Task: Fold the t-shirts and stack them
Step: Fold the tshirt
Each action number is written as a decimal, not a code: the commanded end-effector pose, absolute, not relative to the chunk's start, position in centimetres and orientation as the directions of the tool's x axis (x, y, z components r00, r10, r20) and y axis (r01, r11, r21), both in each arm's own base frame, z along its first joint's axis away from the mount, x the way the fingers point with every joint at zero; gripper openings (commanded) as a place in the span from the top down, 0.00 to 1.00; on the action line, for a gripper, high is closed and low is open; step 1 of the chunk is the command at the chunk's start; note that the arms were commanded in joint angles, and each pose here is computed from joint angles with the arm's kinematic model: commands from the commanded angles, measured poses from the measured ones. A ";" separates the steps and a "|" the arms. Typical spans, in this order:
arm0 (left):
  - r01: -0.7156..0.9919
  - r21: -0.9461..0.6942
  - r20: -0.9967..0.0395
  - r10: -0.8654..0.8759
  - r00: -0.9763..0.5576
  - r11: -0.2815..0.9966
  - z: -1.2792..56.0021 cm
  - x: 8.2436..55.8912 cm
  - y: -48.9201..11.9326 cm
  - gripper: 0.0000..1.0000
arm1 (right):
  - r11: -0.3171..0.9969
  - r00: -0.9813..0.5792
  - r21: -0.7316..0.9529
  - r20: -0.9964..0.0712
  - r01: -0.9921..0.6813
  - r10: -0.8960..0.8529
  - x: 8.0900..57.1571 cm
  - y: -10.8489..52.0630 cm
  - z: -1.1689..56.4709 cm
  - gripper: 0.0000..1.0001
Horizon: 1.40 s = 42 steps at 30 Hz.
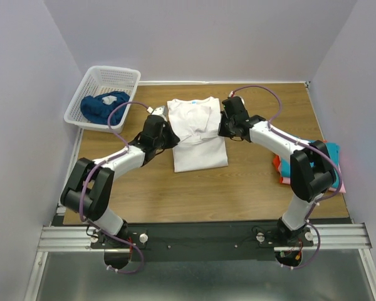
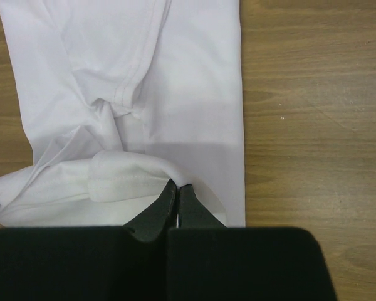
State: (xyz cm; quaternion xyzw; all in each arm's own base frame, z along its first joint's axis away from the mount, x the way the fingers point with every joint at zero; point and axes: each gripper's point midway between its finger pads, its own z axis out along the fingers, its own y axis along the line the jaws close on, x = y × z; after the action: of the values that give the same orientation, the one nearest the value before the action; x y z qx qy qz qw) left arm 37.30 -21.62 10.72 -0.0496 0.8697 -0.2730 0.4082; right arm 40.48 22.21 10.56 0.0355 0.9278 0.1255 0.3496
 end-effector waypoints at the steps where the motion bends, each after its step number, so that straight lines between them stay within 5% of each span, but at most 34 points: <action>1: 0.192 -0.509 -0.698 -0.271 -0.663 0.839 10.8 38.8 -22.2 1.00 | 0.962 -0.730 0.270 -0.664 -0.032 0.162 42.3 22.7 11.3 0.99; 15: 0.174 -0.500 -0.667 -0.250 -0.702 0.848 7.8 40.4 -21.6 1.00 | 0.966 -0.760 0.259 -0.630 -0.016 0.157 44.6 22.3 8.4 0.99; 18: 0.169 -0.497 -0.666 -0.249 -0.704 0.851 7.4 40.9 -21.7 0.87 | 0.966 -0.773 0.260 -0.613 -0.006 0.160 45.0 22.2 7.2 0.96; 21: 0.162 -0.495 -0.668 -0.254 -0.700 0.854 7.4 41.4 -21.6 0.74 | 0.963 -0.773 0.271 -0.611 -0.004 0.168 45.7 22.2 7.1 0.86; 22: 0.158 -0.496 -0.669 -0.259 -0.697 0.854 7.6 41.6 -21.5 0.66 | 0.962 -0.775 0.273 -0.610 -0.007 0.168 45.8 22.3 7.1 0.74; 23: 0.156 -0.494 -0.677 -0.266 -0.687 0.855 8.2 41.9 -21.3 0.41 | 0.961 -0.772 0.275 -0.614 -0.013 0.165 46.0 22.2 7.3 0.63; 25: 0.155 -0.480 -0.693 -0.265 -0.671 0.863 9.0 42.3 -20.7 0.10 | 0.959 -0.761 0.283 -0.629 -0.031 0.162 46.3 22.5 8.4 0.41; 26: 0.158 -0.477 -0.705 -0.269 -0.656 0.865 10.2 42.4 -20.5 0.03 | 0.958 -0.757 0.284 -0.634 -0.039 0.157 46.3 22.5 8.8 0.34; 27: 0.164 -0.475 -0.721 -0.275 -0.636 0.864 11.3 42.7 -20.5 0.02 | 0.954 -0.745 0.296 -0.648 -0.052 0.160 46.2 22.6 10.1 0.27; 28: 0.179 -0.486 -0.734 -0.289 -0.615 0.855 12.8 42.6 -20.5 0.02 | 0.952 -0.746 0.301 -0.648 -0.061 0.157 45.8 22.5 10.3 0.00; 42: 0.174 -0.544 -0.736 -0.366 -0.570 0.821 14.0 33.1 -17.4 0.02 | 0.811 -0.831 0.504 -0.555 -0.297 0.041 37.4 28.8 9.9 0.00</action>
State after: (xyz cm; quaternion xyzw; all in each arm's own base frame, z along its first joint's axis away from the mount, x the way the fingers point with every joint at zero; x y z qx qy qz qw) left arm 35.04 -18.52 14.56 -0.0441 0.8353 -0.3005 0.4584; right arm 39.21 25.96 10.91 -0.0342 0.9147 0.2556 0.3112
